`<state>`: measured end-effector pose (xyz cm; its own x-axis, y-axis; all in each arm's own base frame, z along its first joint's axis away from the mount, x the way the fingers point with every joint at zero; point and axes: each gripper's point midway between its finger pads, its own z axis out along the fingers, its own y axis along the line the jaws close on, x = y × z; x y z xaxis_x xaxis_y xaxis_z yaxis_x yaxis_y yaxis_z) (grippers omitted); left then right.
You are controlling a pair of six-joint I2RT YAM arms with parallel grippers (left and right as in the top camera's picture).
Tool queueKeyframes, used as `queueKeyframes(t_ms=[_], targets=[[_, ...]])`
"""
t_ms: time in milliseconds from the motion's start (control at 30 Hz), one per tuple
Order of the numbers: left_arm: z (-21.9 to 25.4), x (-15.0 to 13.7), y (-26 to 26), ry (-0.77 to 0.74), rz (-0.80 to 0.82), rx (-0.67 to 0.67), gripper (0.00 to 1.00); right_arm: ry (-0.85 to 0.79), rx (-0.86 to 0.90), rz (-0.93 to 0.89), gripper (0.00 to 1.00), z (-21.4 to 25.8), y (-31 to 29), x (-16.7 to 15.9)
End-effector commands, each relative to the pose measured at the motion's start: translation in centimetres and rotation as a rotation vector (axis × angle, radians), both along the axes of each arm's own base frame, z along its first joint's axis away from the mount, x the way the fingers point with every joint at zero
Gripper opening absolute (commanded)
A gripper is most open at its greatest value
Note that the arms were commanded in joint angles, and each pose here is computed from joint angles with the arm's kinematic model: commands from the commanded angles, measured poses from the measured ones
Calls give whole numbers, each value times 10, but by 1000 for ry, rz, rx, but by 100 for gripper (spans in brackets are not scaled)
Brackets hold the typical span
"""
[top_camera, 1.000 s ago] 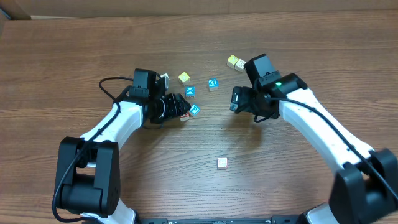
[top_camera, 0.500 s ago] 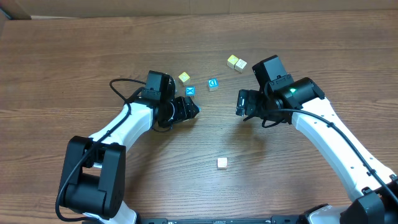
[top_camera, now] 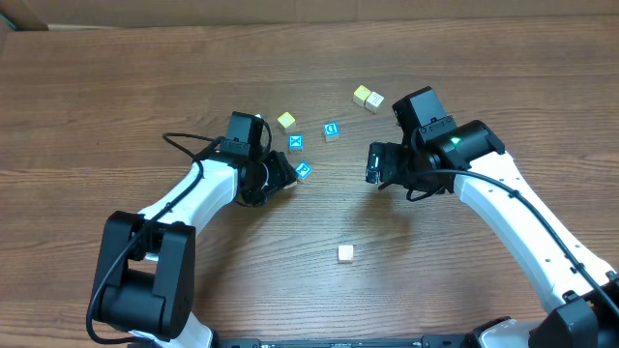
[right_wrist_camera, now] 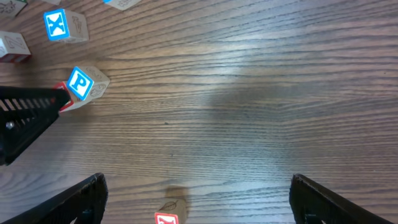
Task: Flip 3 blocks
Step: 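Grasp the red M block with the left gripper and lift it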
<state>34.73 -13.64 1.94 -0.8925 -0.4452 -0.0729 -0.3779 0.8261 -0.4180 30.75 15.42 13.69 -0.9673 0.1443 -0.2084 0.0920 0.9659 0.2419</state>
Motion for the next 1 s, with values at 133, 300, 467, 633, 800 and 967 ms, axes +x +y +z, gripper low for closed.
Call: queueKeyframes(t_ms=[133, 300, 467, 633, 800, 967], targets=[[-22, -2, 1, 39, 20, 24, 70, -41, 41, 18, 94, 18, 7, 3], [-49, -12, -13, 110, -35, -31, 61, -35, 39, 18, 94, 17, 6, 2], [-61, -26, -8, 180, -32, -10, 37, -36, 36, 25, 94, 17, 6, 2], [-59, -29, -3, 195, -23, 0, 41, -36, 35, 27, 94, 17, 6, 2], [-62, -39, 13, 258, 17, 27, 43, -33, 34, 28, 94, 17, 6, 1], [-65, -53, 36, 327, 55, 95, 43, -34, 34, 28, 94, 17, 6, 1]])
